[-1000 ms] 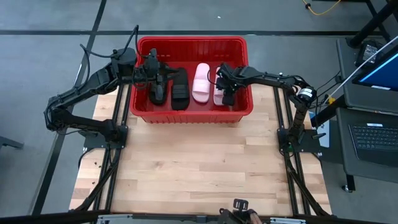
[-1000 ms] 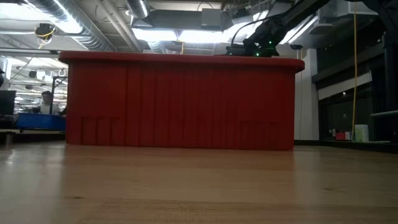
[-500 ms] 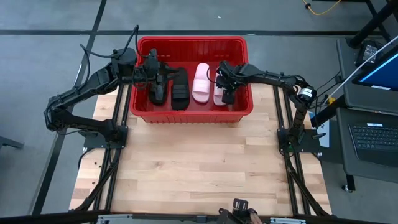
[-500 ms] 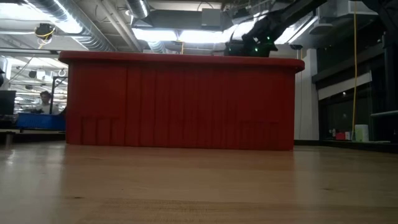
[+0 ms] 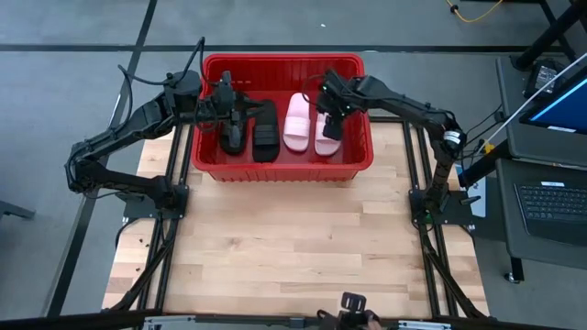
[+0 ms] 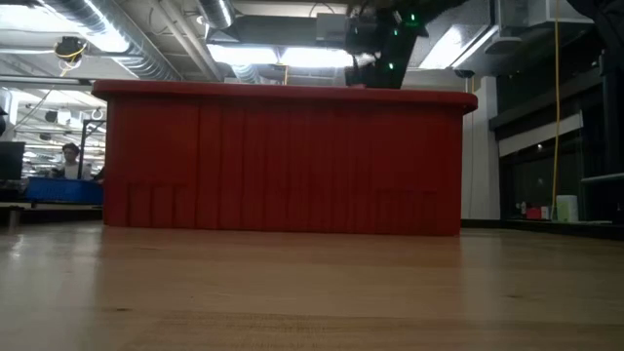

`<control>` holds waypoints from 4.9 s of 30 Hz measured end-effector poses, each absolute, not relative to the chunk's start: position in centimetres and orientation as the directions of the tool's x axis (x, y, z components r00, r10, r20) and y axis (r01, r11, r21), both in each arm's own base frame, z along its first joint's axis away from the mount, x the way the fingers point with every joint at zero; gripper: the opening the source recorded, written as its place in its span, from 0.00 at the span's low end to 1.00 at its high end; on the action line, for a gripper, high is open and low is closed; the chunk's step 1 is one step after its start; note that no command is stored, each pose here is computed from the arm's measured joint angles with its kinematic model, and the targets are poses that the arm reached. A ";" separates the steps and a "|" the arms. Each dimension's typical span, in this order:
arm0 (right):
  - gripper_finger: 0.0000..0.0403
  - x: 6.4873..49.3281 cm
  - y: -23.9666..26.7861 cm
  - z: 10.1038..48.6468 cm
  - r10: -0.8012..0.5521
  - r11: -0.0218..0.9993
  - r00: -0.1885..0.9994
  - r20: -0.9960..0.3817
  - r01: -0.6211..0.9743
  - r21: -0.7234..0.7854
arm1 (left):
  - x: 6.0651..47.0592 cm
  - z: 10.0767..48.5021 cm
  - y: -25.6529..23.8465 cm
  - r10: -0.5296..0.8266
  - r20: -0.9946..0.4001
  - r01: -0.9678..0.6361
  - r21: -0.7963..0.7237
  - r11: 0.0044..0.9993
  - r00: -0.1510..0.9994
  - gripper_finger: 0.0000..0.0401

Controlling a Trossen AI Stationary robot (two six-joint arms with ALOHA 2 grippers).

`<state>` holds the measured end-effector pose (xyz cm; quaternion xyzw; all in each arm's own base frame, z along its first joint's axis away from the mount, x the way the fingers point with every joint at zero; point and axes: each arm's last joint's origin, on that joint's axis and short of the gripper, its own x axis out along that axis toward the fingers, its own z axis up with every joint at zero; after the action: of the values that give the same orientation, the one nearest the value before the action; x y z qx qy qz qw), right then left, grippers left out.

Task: Pick and place slides into bin
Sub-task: Return to Home Position

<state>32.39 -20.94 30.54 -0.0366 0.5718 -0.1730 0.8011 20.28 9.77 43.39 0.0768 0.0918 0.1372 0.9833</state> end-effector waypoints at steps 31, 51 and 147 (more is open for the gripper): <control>0.00 31.2 -14.2 45.3 -0.284 0.958 0.646 -0.708 0.229 -0.176 | 11.4 41.0 5.5 0.504 -0.025 -0.495 0.153 0.855 0.863 0.00; 0.00 30.5 -9.1 36.9 -0.103 0.994 0.921 -0.376 0.107 -0.012 | 5.6 30.8 2.9 0.521 0.221 -0.545 0.059 0.836 0.824 0.00; 0.01 12.8 -3.5 34.2 -0.131 0.987 0.991 0.023 0.128 0.093 | 10.1 19.6 1.1 0.125 0.161 -0.131 0.025 0.991 0.979 0.00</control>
<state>12.84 -3.52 34.24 0.0457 -0.0145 -0.0649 0.9967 10.14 1.05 19.62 0.0175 -0.0797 0.0643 0.9946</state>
